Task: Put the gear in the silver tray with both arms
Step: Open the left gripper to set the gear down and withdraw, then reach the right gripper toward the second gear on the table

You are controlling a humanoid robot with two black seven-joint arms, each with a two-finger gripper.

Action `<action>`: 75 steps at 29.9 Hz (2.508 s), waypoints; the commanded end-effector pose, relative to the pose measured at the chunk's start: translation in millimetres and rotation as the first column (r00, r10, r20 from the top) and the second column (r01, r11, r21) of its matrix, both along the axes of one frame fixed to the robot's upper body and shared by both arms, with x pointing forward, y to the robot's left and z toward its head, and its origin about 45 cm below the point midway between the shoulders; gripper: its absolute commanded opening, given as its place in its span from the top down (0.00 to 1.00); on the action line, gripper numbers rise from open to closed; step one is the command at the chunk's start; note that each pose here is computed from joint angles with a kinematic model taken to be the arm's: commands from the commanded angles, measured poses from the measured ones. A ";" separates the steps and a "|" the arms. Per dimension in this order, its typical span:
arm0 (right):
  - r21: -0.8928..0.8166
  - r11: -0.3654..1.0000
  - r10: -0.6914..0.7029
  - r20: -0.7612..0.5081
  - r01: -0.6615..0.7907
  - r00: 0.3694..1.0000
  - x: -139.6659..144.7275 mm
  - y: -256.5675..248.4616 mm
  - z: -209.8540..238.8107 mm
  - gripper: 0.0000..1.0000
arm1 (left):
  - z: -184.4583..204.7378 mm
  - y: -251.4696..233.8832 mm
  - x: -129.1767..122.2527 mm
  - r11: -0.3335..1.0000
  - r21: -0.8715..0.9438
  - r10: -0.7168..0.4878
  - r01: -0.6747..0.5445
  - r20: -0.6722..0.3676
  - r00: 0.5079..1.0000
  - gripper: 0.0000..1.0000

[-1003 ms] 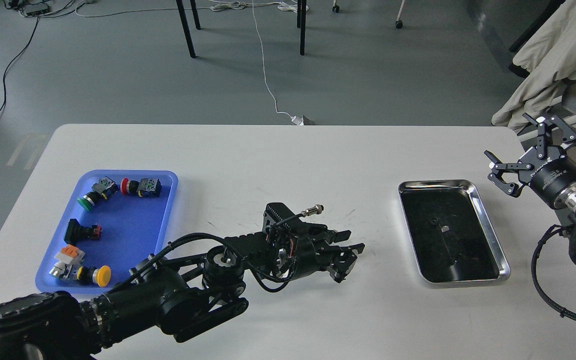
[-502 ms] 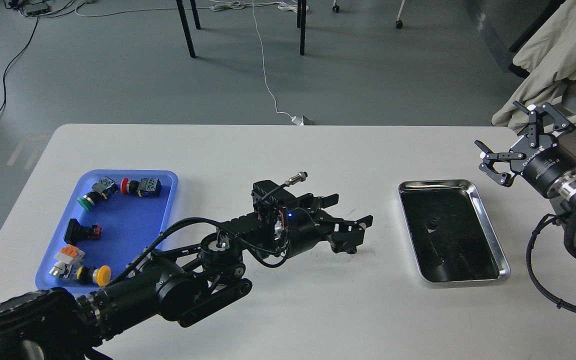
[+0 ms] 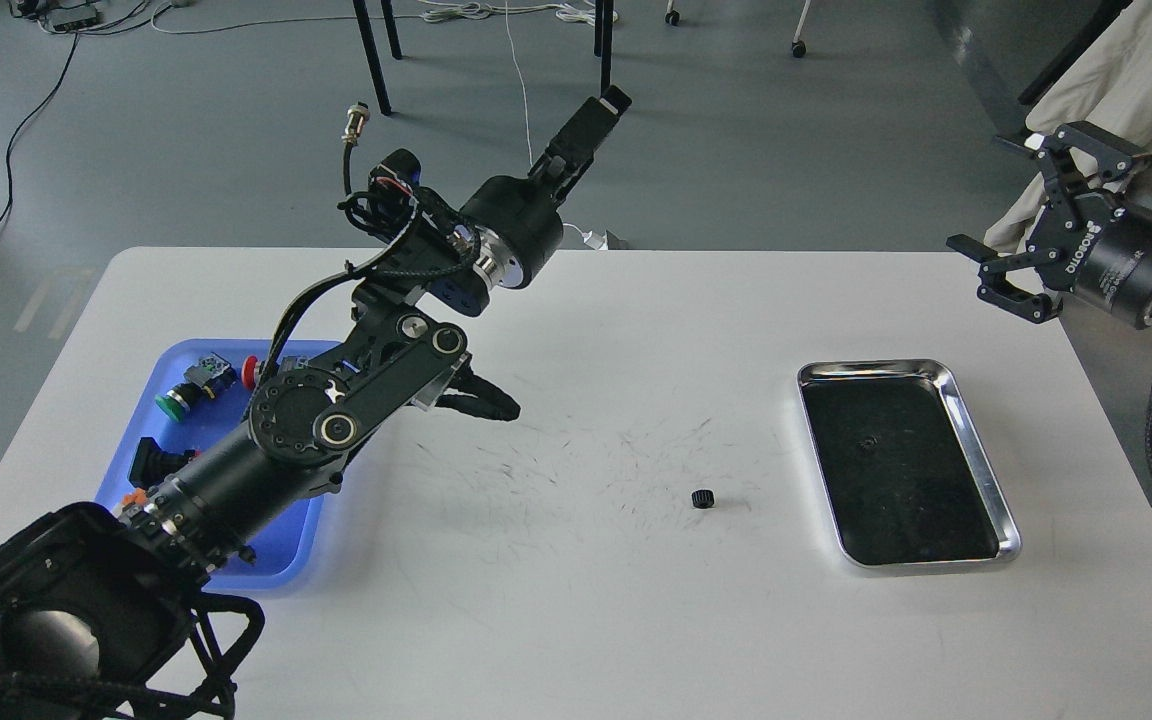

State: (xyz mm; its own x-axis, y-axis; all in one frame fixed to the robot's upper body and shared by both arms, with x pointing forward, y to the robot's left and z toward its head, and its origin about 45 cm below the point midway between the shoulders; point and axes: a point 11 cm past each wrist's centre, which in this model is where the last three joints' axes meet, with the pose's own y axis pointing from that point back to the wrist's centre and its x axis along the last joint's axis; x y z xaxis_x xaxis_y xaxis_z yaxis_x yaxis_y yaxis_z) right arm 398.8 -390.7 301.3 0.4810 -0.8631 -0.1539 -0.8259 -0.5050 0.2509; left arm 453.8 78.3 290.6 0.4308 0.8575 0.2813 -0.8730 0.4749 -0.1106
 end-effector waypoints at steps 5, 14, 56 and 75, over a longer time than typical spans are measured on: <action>-0.390 0.878 0.296 -0.016 -0.278 0.955 11.2 54.3 44.9 0.02 | 12.1 34.1 18.8 0.978 -0.189 0.063 -0.093 -0.161 0.985 0.03; -0.560 0.606 0.593 -0.155 -0.565 0.790 11.2 166.8 30.5 0.02 | -5.6 108.1 36.1 0.902 -0.381 0.054 -0.202 -0.365 0.929 0.03; -0.565 -0.153 0.595 -0.708 -0.811 0.381 -53.1 240.4 -116.3 0.04 | -36.5 191.3 40.5 0.875 -0.409 0.102 -0.259 -0.367 0.924 0.02; -0.609 -0.099 0.588 -0.674 -0.787 0.448 -40.4 231.4 -138.2 0.24 | -33.1 199.4 40.8 0.874 -0.407 0.117 -0.265 -0.354 0.928 0.02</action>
